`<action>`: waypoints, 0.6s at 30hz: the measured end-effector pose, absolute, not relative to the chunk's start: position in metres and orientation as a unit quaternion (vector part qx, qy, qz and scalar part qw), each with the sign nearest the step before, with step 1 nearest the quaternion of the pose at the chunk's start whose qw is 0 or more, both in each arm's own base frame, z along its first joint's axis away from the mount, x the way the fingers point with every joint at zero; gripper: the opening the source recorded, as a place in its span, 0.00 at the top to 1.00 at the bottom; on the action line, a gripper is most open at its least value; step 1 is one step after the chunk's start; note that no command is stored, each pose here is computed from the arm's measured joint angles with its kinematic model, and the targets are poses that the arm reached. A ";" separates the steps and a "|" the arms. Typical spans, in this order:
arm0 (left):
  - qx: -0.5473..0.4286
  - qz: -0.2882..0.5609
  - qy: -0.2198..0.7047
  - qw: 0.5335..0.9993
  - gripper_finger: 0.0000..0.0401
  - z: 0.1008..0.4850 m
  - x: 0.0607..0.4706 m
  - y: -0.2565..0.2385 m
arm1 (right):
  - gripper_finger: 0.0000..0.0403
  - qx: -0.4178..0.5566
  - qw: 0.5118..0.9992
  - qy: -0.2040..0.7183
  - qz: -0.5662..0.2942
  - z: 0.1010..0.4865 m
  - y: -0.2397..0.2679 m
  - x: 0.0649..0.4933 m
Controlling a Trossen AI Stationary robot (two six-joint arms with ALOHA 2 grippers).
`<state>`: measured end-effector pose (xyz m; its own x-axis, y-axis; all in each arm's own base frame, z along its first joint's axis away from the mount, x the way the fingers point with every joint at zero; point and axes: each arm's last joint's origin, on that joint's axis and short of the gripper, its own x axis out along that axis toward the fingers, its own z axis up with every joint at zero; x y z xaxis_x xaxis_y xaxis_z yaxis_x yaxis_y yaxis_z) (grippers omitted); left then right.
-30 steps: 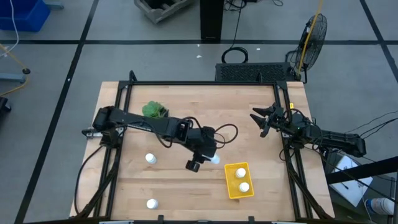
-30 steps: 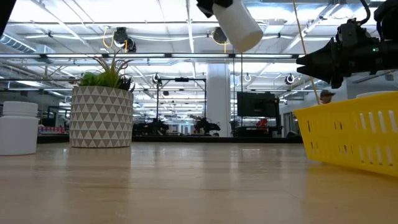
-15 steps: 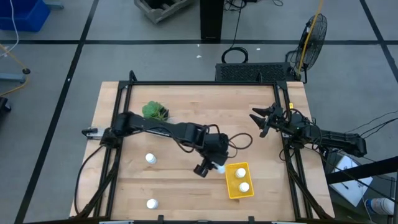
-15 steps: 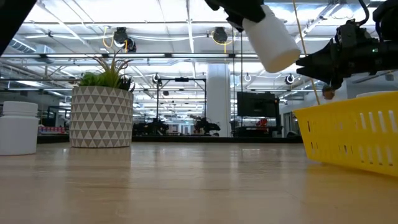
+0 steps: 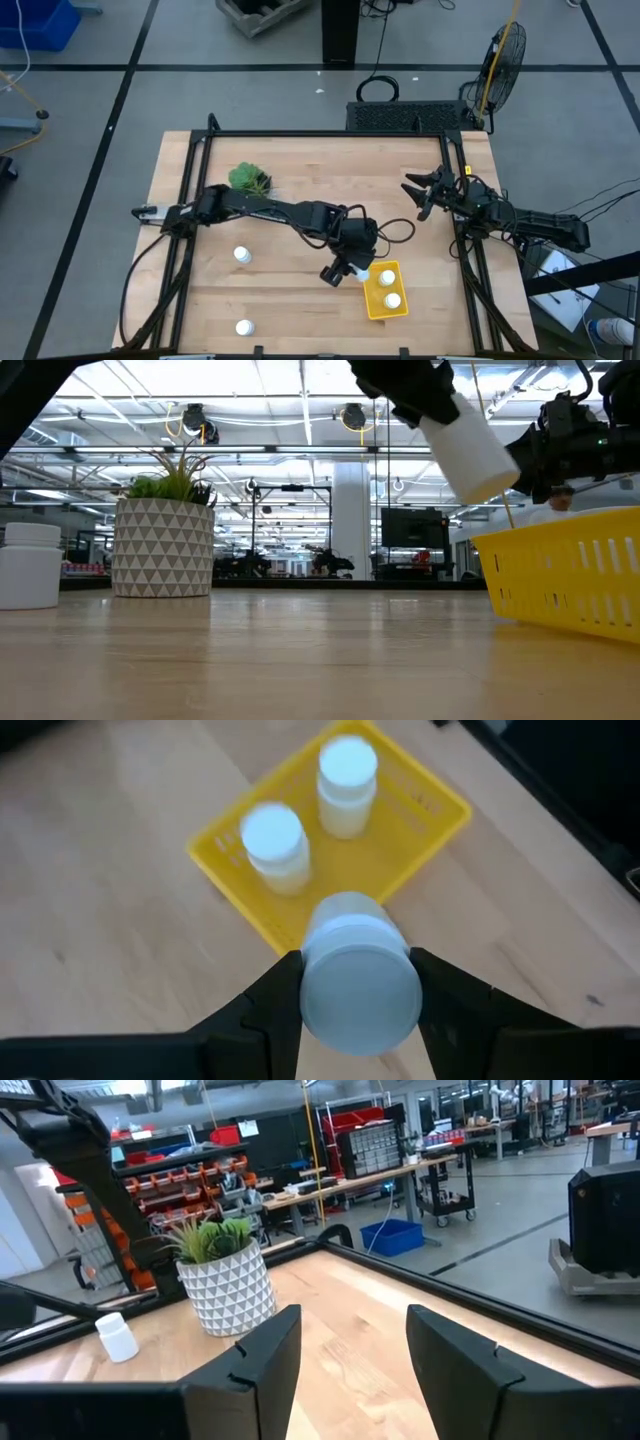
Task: Pick and place pill bottles into a basket
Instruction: Put the top pill bottle into the basket
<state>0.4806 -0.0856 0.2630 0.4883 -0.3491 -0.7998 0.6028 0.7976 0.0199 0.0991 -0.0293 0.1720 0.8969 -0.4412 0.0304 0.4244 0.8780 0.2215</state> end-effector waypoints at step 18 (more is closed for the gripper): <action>0.153 -0.315 0.367 0.862 0.59 0.250 0.497 -0.088 | 0.56 0.105 0.968 -0.039 -0.223 0.172 -0.029 0.099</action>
